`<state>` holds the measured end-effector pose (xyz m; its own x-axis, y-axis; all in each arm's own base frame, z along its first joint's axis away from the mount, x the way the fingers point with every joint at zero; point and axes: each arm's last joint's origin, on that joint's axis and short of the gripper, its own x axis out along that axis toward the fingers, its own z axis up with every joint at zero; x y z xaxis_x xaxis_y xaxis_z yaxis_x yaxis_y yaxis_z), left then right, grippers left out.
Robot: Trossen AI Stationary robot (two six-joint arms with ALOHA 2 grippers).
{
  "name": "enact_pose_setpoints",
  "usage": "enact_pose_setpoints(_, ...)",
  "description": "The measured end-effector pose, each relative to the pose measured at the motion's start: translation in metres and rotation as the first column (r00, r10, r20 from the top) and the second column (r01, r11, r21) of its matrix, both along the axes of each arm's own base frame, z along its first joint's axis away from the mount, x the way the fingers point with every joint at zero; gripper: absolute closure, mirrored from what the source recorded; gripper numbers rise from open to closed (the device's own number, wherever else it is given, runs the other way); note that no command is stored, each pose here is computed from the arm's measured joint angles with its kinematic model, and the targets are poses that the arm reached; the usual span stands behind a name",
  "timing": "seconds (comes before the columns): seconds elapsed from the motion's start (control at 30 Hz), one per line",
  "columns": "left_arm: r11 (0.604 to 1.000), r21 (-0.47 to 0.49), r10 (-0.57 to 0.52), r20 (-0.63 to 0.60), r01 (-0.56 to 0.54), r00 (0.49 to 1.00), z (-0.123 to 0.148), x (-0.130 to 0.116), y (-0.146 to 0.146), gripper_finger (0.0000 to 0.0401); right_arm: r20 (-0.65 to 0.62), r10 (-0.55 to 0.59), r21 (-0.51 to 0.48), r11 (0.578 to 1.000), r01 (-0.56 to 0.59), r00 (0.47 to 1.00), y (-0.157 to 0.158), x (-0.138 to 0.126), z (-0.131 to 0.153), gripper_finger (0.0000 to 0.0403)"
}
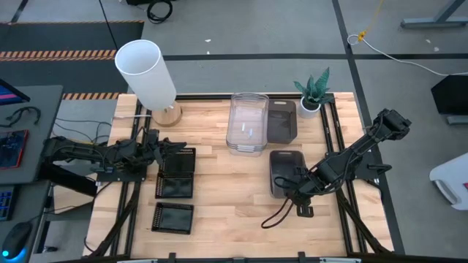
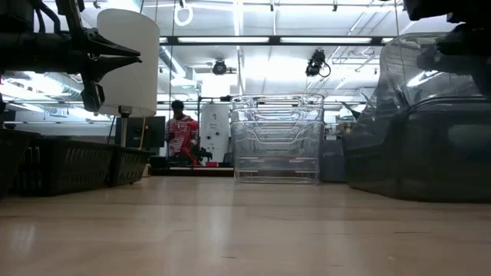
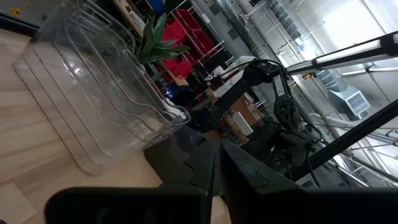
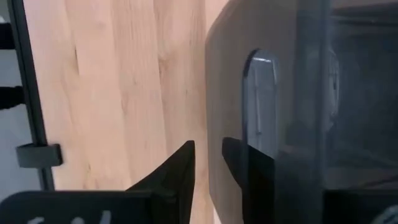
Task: Stack baskets by color
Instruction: Stack the bottom black bin on top of the middle black bin
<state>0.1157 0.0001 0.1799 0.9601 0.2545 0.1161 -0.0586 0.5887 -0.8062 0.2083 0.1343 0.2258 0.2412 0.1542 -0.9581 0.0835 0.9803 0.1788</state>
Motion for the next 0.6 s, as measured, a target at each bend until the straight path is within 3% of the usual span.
enact_pose_setpoints(0.6, 1.0, 0.0, 0.0, 0.0, 0.0, 1.0, 0.0, 0.0, 0.0, 0.0367, 0.033, -0.045, 0.054, 0.998, 0.043, 0.998, 0.0, -0.006, 0.011, 0.0288)
